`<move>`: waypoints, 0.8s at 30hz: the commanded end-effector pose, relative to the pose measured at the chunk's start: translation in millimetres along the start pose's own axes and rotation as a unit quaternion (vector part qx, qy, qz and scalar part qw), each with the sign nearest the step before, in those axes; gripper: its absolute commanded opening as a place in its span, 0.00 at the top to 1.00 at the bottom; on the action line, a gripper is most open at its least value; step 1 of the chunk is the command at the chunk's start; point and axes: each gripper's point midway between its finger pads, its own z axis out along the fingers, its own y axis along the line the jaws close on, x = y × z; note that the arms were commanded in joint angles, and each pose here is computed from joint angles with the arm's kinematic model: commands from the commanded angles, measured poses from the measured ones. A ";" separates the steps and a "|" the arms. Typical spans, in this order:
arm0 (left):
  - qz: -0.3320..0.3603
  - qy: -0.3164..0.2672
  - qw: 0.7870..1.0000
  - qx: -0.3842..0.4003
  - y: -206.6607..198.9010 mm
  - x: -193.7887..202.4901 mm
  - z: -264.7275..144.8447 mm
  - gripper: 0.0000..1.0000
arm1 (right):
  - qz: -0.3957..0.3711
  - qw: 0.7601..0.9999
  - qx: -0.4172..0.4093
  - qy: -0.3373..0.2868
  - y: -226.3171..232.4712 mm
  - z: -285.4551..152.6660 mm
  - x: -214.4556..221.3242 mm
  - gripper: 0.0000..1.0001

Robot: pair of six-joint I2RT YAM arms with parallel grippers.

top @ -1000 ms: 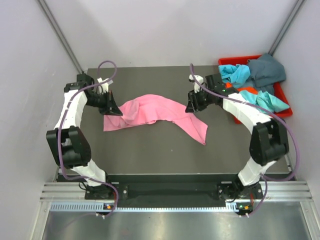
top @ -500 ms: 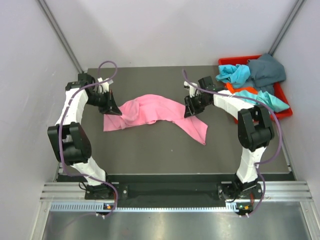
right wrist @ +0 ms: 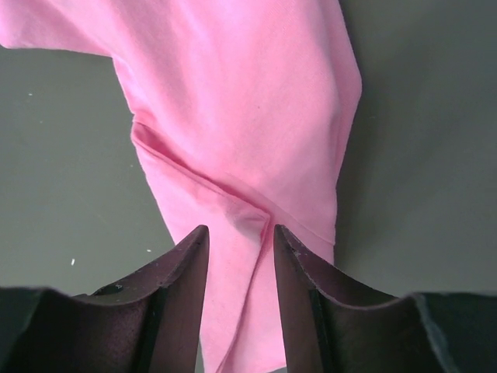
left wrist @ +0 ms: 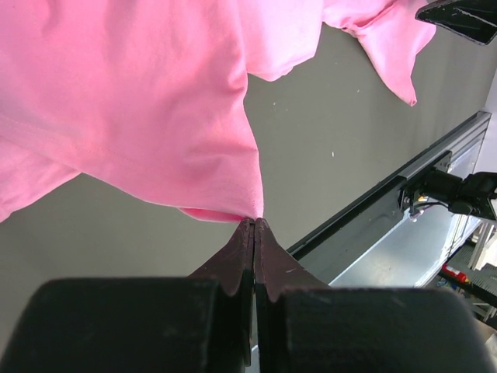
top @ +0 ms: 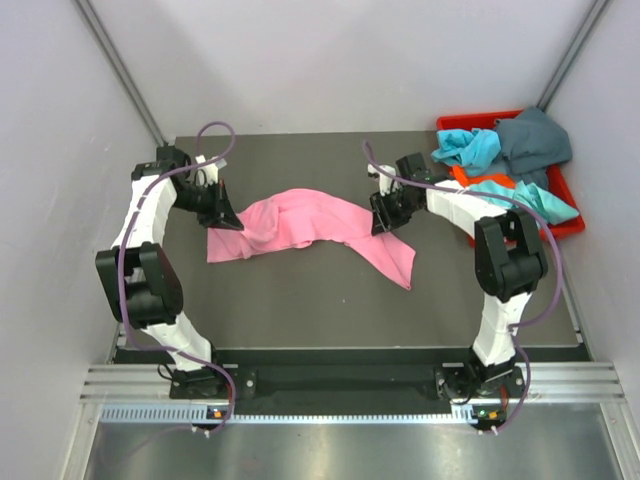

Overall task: Fold and stack the t-shirts
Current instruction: Flatten the tshirt out

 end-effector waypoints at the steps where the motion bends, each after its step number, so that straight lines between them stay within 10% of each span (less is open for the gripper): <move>1: 0.020 -0.015 1.000 0.012 -5.9 -10.6 -5.1 1.00 | -0.015 1.000 0.015 -0.008 -10.3 2.9 -9.0 0.60; 24: 0.019 -0.028 0.999 0.020 -9.0 -11.2 -4.1 1.00 | -0.020 0.999 0.031 -0.008 -13.8 -4.8 3.2 0.58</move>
